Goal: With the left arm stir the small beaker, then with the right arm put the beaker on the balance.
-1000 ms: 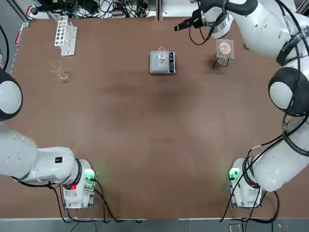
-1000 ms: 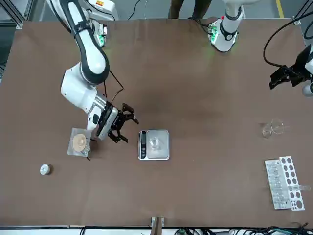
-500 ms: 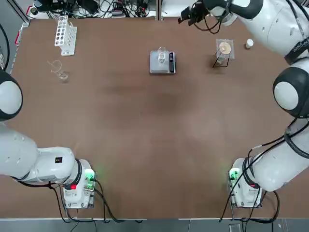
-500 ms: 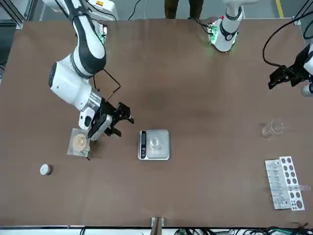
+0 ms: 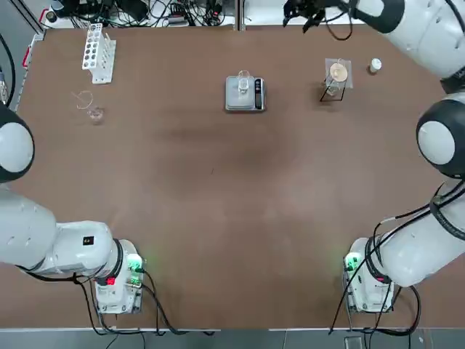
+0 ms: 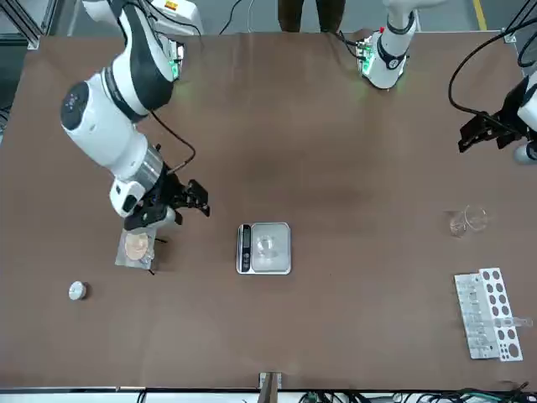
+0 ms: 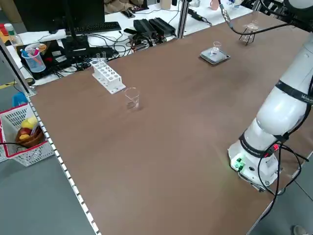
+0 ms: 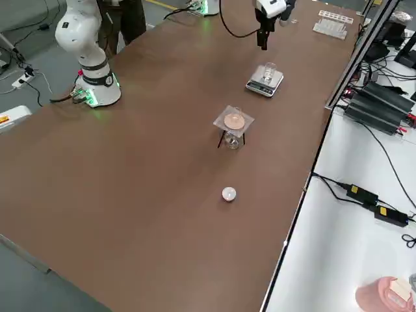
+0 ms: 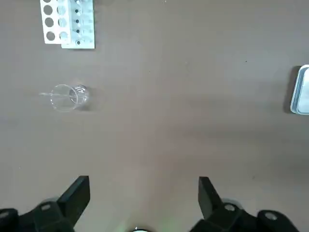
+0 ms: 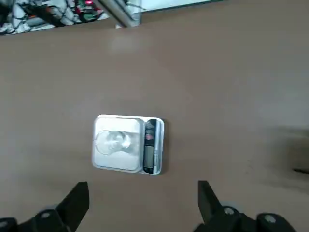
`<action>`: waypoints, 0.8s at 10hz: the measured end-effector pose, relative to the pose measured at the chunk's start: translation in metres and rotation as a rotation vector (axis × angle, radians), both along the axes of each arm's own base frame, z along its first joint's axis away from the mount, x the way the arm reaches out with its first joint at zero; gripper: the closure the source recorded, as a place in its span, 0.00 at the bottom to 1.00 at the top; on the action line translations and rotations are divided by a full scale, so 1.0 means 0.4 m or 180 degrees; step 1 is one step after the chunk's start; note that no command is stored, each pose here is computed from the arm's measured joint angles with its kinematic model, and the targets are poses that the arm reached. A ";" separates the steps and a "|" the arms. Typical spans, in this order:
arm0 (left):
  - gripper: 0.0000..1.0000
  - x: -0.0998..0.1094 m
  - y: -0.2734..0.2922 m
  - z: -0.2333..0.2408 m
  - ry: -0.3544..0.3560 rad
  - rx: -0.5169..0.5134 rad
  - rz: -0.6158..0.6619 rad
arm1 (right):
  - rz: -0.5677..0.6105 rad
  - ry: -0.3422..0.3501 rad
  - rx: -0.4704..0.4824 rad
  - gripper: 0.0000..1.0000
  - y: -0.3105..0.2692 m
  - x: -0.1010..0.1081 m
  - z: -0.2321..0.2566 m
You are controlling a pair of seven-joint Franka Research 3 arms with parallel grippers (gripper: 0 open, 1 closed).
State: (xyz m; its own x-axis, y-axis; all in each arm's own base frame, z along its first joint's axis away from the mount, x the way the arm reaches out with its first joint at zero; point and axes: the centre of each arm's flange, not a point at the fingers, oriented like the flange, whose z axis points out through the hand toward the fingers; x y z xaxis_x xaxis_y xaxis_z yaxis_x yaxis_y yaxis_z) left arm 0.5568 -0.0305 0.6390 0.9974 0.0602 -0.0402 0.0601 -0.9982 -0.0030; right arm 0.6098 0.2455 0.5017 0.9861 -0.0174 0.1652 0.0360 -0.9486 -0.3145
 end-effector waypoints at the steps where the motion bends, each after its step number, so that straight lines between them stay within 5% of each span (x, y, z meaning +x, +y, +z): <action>1: 0.01 0.000 -0.001 0.000 0.0000 0.0000 -0.0003 | -0.0114 0.0054 -0.0079 0.00 -0.032 0.003 0.022; 8: 0.01 -0.001 -0.014 0.000 -0.0001 -0.0001 -0.0032 | -0.0552 0.0350 -0.0582 0.00 -0.346 0.012 0.196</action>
